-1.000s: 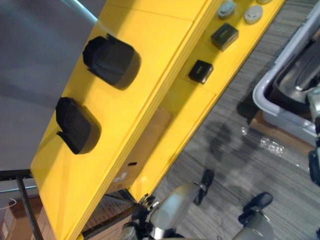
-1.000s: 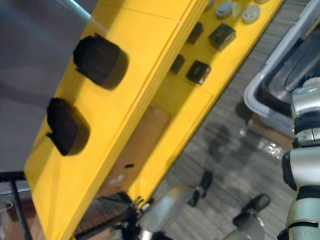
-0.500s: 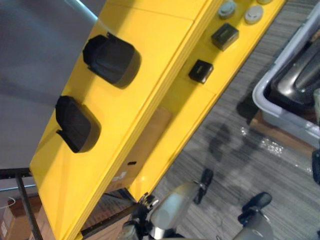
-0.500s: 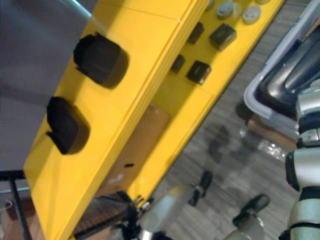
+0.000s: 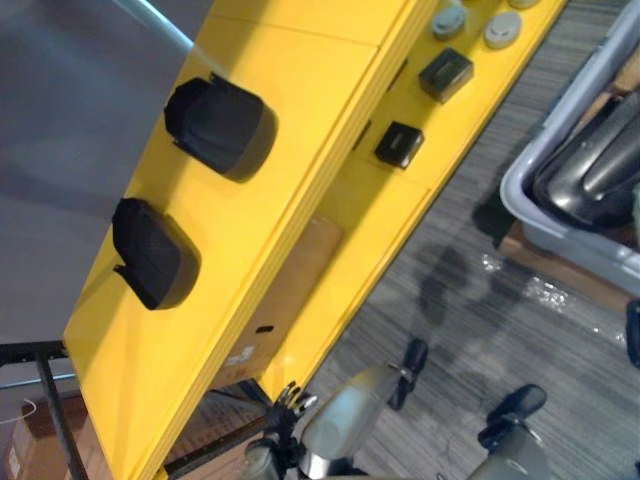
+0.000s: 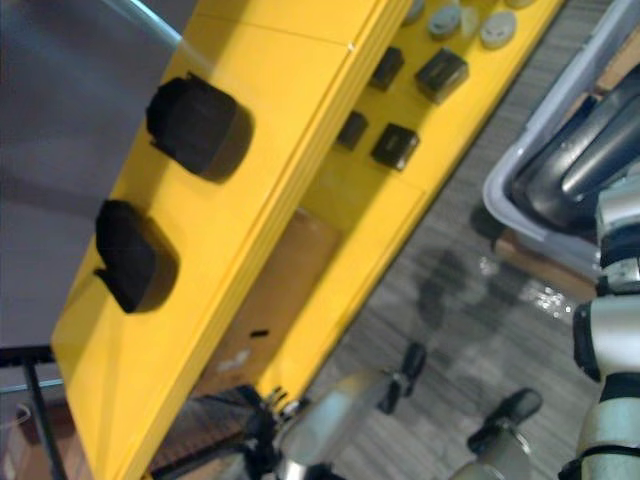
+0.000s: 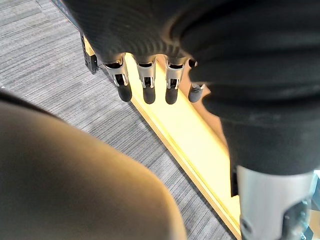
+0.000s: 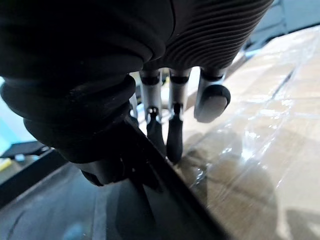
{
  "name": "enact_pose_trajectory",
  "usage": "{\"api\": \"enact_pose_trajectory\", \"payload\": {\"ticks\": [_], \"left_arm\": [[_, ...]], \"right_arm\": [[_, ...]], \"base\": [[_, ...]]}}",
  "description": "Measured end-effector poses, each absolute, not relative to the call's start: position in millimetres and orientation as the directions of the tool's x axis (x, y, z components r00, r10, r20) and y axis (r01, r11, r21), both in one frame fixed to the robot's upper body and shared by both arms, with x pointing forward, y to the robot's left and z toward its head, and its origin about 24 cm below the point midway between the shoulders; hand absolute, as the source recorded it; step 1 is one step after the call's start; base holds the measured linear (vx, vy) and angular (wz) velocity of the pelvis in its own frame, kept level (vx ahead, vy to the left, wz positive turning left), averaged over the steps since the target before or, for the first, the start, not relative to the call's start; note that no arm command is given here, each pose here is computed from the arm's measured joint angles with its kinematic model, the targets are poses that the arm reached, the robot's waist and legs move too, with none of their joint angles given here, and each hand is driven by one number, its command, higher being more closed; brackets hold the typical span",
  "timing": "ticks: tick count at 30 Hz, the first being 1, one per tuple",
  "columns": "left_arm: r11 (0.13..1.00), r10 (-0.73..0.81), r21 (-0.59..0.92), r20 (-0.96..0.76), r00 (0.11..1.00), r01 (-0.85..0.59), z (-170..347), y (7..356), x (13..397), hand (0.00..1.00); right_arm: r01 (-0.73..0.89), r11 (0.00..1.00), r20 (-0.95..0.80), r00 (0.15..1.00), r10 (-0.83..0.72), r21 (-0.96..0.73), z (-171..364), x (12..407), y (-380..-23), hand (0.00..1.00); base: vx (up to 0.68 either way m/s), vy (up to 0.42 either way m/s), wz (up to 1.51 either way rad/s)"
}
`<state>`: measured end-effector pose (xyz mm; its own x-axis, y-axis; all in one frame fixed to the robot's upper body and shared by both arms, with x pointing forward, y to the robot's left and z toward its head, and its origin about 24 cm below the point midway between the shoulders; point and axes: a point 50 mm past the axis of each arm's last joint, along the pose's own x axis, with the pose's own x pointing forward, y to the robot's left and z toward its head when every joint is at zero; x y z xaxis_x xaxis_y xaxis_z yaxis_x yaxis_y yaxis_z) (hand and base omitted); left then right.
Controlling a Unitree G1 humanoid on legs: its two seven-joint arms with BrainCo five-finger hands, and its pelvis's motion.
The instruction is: Walk over and take plastic housings, then place them on the shelf
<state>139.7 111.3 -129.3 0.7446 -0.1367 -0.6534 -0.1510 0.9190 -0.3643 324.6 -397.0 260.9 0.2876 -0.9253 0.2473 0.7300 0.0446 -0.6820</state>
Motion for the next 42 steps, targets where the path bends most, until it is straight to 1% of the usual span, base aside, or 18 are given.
{"api": "enact_pose_trajectory", "payload": {"ticks": [1, 2, 5, 8, 12, 13, 17, 22, 24, 27, 31, 34, 36, 38, 41, 42], "left_arm": [[0.919, -0.136, -0.365, -0.65, 0.748, -0.151, -128.7, 111.5, 140.5, 0.0], [0.915, -0.131, -0.375, -0.622, 0.772, -0.146, -123.9, 112.0, 146.0, 0.0], [0.914, -0.124, -0.38, -0.597, 0.792, -0.142, -120.6, 112.4, 149.3, 0.0], [0.912, -0.117, -0.389, -0.553, 0.825, -0.131, -112.4, 115.8, 158.0, 0.0], [0.891, -0.071, -0.438, -0.392, 0.917, -0.118, -84.9, 126.4, 181.0, 0.0], [0.887, -0.065, -0.45, -0.344, 0.937, -0.104, -76.4, 126.4, 187.8, 0.0], [0.877, -0.068, -0.477, -0.239, 0.969, -0.056, -55.8, 121.7, 199.5, 0.0], [0.87, -0.087, -0.494, -0.139, 0.986, 0.007, -35.2, 114.9, 207.8, 0.0], [0.89, -0.127, -0.45, -0.09, 0.988, 0.074, -25.4, 113.6, 210.5, 0.0], [0.901, -0.148, -0.414, -0.006, 0.989, 0.132, -7.7, 115.3, 217.6, 0.0], [0.905, -0.167, -0.389, 0.052, 0.985, 0.174, 6.3, 116.4, 220.9, 0.0], [0.903, -0.217, -0.359, 0.088, 0.972, 0.234, 19.9, 117.0, 224.0, 0.0], [0.902, -0.23, -0.351, 0.098, 0.968, 0.25, 24.8, 117.1, 226.3, 0.0], [0.898, -0.261, -0.335, 0.113, 0.959, 0.284, 34.1, 114.1, 234.1, 0.0], [0.894, -0.292, -0.312, 0.139, 0.946, 0.322, 46.3, 110.7, 244.9, 0.0], [0.894, -0.296, -0.302, 0.155, 0.943, 0.331, 52.1, 110.9, 249.0, 0.0]], "right_arm": [[0.723, 0.026, 0.255, 0.277, -0.926, -0.69, 261.1, 322.5, -399.5, 1.0], [0.722, -0.025, 0.284, 0.241, -0.928, -0.692, 267.2, 312.8, -410.3, 1.0], [0.727, -0.066, 0.329, 0.226, -0.917, -0.683, 275.0, 306.4, -417.0, 1.0], [0.758, -0.061, 0.355, 0.231, -0.906, -0.65, 288.1, 307.8, -414.6, 1.0], [0.802, -0.071, 0.456, 0.262, -0.851, -0.593, 308.3, 308.7, -412.0, 1.0], [0.811, -0.087, 0.485, 0.256, -0.836, -0.578, 312.5, 307.3, -412.3, 1.0], [0.824, -0.09, 0.522, 0.267, -0.81, -0.56, 316.4, 307.7, -411.2, 1.0], [0.837, -0.105, 0.592, 0.286, -0.754, -0.537, 326.2, 310.3, -405.3, 1.0], [0.838, -0.096, 0.602, 0.301, -0.74, -0.537, 326.7, 314.5, -400.3, 1.0], [0.856, -0.082, 0.643, 0.317, -0.697, -0.511, 336.0, 318.6, -391.6, 1.0], [0.877, -0.052, 0.694, 0.34, -0.635, -0.477, 346.4, 324.4, -376.6, 1.0], [0.897, 0.002, 0.749, 0.371, -0.549, -0.442, 356.9, 334.2, -350.8, 1.0], [0.902, 0.016, 0.767, 0.376, -0.52, -0.431, 360.7, 336.1, -342.4, 1.0], [0.913, 0.035, 0.809, 0.377, -0.45, -0.406, 368.4, 336.3, -327.6, 1.0], [0.918, 0.086, 0.829, 0.388, -0.402, -0.388, 365.4, 337.7, -313.5, 1.0], [0.911, 0.116, 0.827, 0.408, -0.388, -0.395, 359.7, 340.2, -307.0, 1.0]], "base": [[0.0, 0.0, 0.0], [0.0, 0.0, 0.0], [0.0, 0.0, 0.0], [0.0, 0.0, -0.01], [0.0, 0.01, -0.08], [0.02, -0.006, -0.12], [0.01, -0.003, -0.11], [0.0, -0.011, -0.11], [-0.01, -0.022, -0.12], [-0.03, -0.016, -0.11], [-0.02, -0.037, -0.12], [-0.01, -0.022, -0.25], [-0.01, -0.024, -0.12], [-0.02, -0.009, -0.21], [-0.02, 0.008, -0.16], [-0.03, 0.011, -0.19]]}}
